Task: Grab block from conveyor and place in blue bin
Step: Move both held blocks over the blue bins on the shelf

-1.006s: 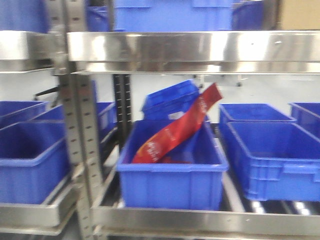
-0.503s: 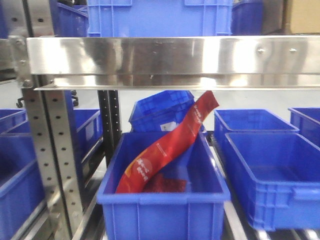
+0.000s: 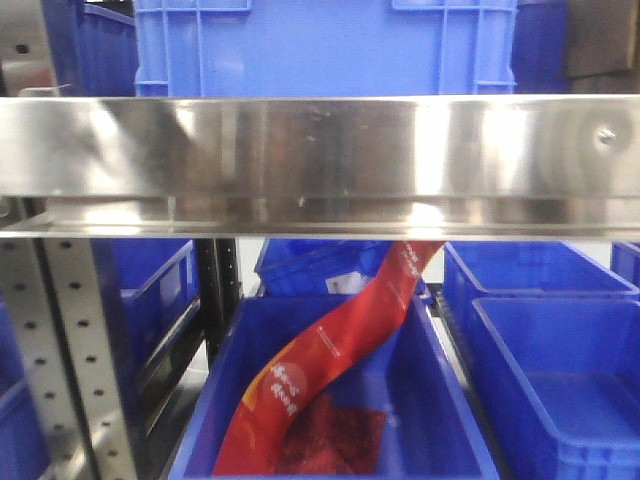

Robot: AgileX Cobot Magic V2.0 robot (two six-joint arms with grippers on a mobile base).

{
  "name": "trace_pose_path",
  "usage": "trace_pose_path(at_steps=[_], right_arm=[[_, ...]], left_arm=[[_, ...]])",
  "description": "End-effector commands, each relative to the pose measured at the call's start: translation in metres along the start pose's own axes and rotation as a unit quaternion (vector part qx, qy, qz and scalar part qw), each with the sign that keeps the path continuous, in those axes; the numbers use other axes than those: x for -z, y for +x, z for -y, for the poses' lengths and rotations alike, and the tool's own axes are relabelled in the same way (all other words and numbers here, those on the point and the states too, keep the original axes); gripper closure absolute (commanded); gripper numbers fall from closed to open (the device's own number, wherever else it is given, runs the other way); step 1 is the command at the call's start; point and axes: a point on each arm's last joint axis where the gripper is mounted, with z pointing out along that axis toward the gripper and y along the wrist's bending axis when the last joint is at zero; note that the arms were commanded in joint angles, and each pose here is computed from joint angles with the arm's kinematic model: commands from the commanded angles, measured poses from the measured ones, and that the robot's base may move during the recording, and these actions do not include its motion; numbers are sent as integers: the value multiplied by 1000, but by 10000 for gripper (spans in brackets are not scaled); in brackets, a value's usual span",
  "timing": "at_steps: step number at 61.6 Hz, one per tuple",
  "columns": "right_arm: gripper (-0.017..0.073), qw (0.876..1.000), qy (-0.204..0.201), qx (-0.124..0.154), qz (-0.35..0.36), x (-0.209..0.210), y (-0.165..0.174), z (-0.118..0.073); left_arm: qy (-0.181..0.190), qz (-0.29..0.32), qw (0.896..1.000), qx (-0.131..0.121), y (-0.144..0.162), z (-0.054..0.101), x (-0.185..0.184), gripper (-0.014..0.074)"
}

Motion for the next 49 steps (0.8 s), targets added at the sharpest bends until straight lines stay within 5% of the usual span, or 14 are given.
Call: trace_pose_path(at_steps=[1,49], right_arm=[[721,1000,1,5,12,1,-2,0],[721,1000,1,5,12,1,-2,0]], left_arm=[[0,8,1000,3,-1,0,1,704],[0,8,1000,3,-1,0,1,704]])
